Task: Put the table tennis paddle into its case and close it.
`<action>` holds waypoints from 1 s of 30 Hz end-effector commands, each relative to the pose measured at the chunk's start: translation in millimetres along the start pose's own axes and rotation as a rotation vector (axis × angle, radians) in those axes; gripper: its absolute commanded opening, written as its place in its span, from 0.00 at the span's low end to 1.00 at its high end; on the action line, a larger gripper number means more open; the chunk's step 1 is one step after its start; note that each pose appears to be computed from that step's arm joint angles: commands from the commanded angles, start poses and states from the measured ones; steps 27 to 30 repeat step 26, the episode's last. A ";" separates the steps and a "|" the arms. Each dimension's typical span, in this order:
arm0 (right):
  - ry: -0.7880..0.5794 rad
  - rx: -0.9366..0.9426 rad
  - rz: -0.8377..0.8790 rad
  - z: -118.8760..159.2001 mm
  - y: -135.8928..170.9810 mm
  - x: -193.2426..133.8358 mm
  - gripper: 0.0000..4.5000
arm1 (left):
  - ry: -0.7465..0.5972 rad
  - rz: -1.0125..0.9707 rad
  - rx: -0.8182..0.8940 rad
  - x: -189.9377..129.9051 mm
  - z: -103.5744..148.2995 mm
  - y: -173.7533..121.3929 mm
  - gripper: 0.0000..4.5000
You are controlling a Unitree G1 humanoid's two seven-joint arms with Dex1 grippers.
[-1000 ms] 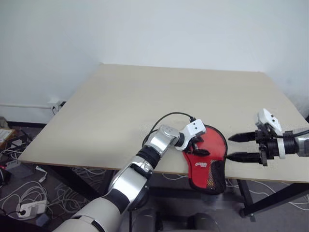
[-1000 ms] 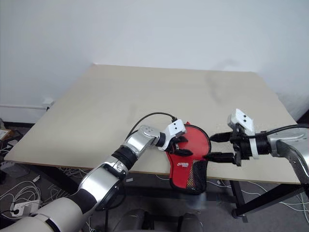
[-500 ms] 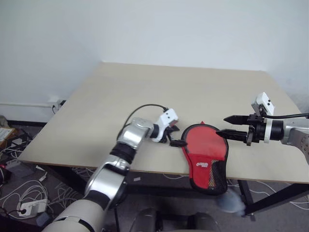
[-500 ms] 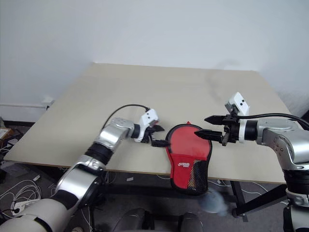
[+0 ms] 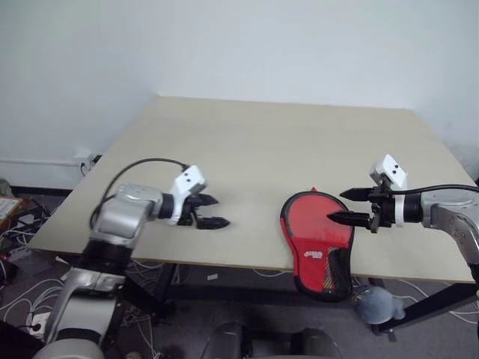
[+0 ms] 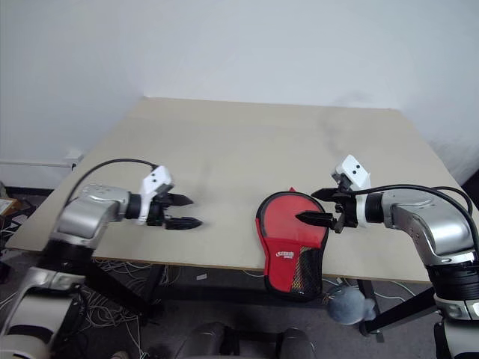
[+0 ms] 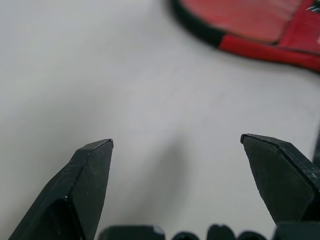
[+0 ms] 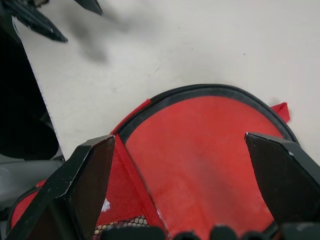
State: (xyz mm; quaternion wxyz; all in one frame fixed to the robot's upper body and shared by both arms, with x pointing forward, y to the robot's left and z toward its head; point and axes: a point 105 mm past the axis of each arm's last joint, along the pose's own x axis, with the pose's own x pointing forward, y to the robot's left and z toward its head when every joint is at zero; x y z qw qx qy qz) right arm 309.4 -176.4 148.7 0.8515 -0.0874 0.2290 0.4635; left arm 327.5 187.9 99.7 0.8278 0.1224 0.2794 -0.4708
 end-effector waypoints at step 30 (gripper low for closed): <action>-0.078 0.109 -0.094 11.9 -28.4 -13.4 1.00 | -0.131 -0.107 -0.056 8.9 19.4 -42.7 0.99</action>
